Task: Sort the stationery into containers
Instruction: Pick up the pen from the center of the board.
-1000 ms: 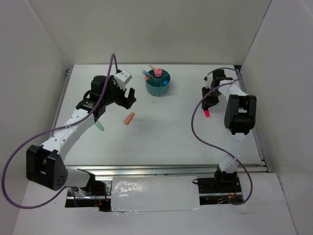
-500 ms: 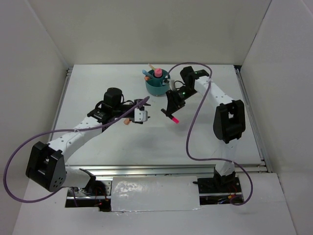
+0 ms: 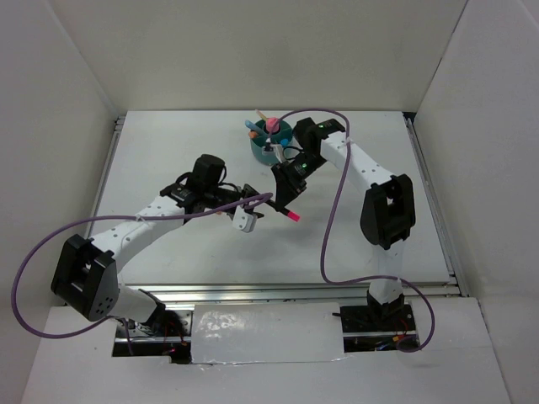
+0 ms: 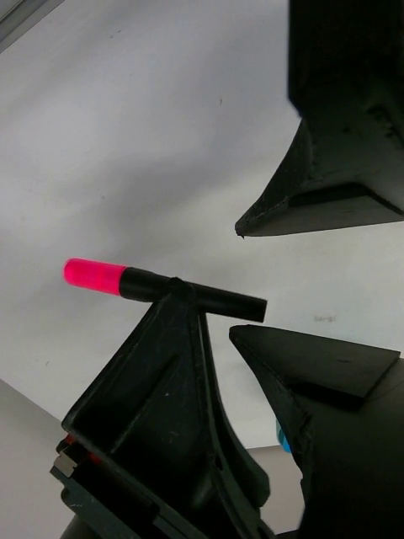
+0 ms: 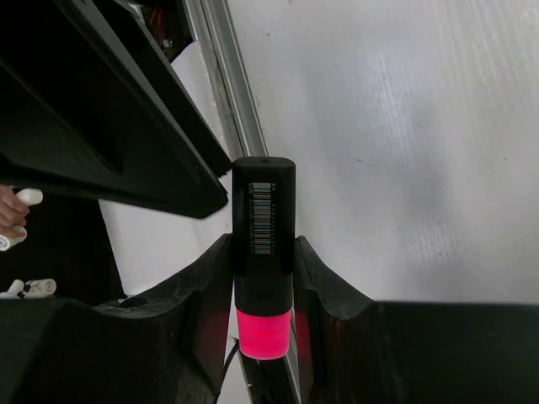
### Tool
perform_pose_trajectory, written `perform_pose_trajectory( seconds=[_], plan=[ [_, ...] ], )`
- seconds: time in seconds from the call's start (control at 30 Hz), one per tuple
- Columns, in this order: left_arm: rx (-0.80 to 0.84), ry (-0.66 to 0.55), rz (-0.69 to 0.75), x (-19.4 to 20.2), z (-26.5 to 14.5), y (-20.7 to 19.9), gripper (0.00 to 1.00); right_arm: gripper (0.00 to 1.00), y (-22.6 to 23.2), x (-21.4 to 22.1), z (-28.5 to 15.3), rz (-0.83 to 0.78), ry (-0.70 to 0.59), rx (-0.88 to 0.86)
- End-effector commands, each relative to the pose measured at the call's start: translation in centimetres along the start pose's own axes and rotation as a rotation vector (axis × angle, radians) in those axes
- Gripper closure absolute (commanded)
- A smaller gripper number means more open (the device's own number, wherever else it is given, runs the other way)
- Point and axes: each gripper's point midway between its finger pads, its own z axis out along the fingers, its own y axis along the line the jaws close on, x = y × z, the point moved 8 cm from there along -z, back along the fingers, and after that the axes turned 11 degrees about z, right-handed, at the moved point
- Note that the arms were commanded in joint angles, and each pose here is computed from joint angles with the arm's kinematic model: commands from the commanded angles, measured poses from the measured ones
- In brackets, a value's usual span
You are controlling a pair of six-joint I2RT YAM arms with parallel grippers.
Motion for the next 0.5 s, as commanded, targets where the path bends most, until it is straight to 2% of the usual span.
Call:
perform_pose_trajectory(
  seconds=[0.0,0.2,0.27,0.47],
  plan=[
    [-0.019,-0.032,0.089,-0.8,0.6,1.0,0.42,0.95,2.2,0.0,-0.2,-0.056,0.009,-0.025],
    [-0.013,-0.005,0.075,-0.7,1.0,0.5,0.44,0.96,2.9,0.1,0.3,-0.085,0.030,-0.014],
    [-0.004,0.005,0.070,-0.8,1.3,0.3,0.53,0.95,3.2,0.0,0.3,-0.097,0.028,-0.015],
    [0.020,0.037,0.042,-0.4,1.3,-0.5,0.69,0.95,3.7,0.3,0.3,-0.129,0.041,-0.020]
  ],
)
